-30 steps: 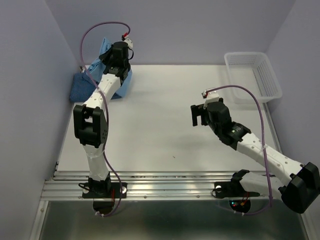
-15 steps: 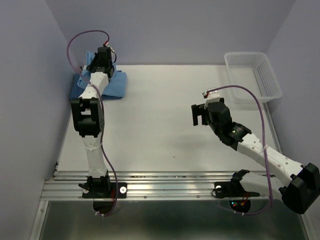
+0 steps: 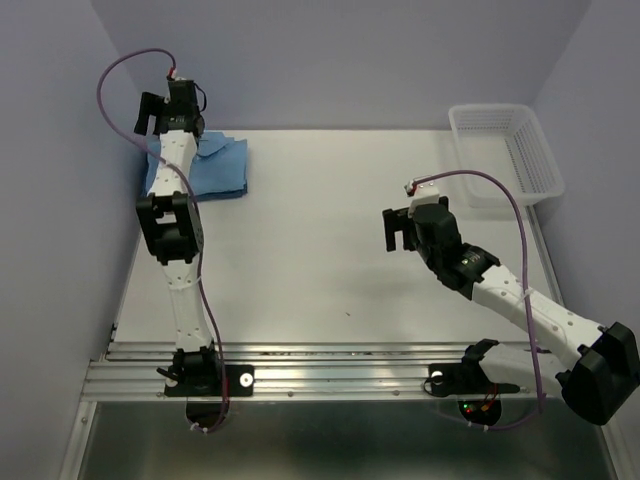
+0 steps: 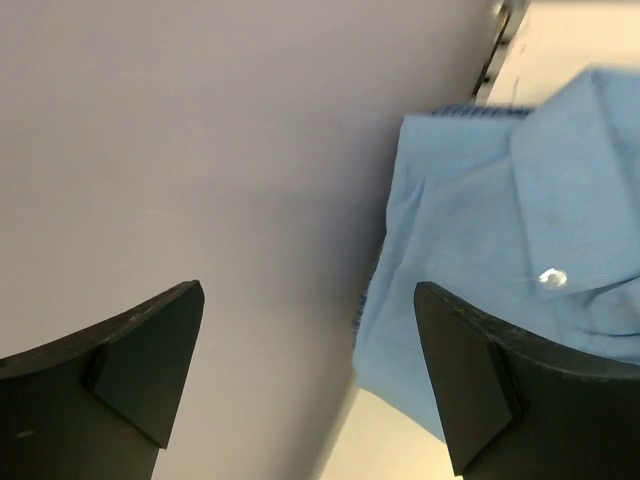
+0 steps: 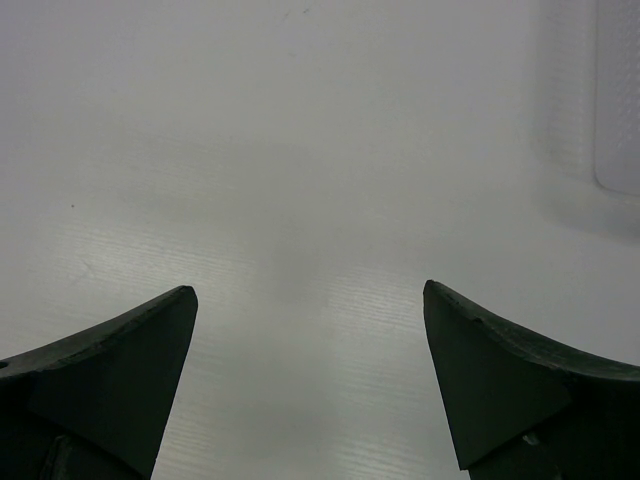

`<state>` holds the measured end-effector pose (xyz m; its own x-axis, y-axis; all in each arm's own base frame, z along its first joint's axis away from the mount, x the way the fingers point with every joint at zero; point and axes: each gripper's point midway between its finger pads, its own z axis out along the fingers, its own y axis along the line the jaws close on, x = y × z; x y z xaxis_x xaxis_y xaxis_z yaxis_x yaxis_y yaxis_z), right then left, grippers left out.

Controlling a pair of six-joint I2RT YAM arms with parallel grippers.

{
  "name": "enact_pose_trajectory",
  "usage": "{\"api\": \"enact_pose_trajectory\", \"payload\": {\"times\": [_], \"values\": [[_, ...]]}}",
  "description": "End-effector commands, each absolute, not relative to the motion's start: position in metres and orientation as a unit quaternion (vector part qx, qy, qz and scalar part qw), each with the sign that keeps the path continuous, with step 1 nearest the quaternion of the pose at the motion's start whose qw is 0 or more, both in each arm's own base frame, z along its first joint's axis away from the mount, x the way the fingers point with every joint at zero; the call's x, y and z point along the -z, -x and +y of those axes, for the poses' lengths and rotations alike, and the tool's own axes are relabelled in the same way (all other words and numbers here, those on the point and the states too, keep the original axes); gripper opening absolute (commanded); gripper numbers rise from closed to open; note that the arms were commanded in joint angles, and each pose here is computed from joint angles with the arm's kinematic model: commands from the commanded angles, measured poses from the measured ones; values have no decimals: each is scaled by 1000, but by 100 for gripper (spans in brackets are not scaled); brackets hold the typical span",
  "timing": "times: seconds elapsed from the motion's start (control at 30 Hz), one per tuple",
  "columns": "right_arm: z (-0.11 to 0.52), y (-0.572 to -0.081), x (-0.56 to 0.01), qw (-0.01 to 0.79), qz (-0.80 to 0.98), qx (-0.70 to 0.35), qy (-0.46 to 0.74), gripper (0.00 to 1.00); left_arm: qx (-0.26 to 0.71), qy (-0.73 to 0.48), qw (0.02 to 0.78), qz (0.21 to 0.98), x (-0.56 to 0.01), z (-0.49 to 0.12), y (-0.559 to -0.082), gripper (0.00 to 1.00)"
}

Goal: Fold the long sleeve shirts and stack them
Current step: Neatly place the folded shirt to the corner

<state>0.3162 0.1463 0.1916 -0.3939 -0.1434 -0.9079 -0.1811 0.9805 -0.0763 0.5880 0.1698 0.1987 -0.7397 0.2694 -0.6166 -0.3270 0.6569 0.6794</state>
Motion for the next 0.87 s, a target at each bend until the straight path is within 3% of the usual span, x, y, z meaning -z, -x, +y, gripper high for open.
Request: {"api": "enact_pose_trajectory", "payload": {"times": [0.0,0.07,0.13,0.17,0.2,0.23,0.27,0.3,0.37,0.57,0.83], "values": [[140,-326,-216,571,820,-18,41,100,-308,166,496,795,-352,138,-540,99],[135,-328,-214,573,820,-12,10,100,-166,220,573,772,-400,102,-512,99],[131,-329,-210,572,820,-6,-16,100,-66,231,602,761,-404,72,-495,99],[129,-329,-207,570,821,-7,-30,100,12,197,556,808,-339,36,-487,99],[128,-329,-206,570,821,-5,-36,100,64,204,563,798,-332,17,-477,99],[128,-328,-208,572,819,-10,-39,100,105,188,629,747,-377,1,-456,99],[129,-326,-209,573,818,-17,-44,100,96,206,597,769,-321,-2,-441,99],[129,-326,-213,581,812,-28,-52,100,128,203,621,746,-335,-30,-422,99],[126,-322,-216,596,798,-46,-70,100,123,208,595,767,-295,-44,-397,99],[131,-312,-212,605,785,-99,-89,100,91,234,538,804,-229,-40,-354,99],[127,-313,-208,612,778,-98,-105,100,101,242,567,781,-254,-37,-355,99]]}}
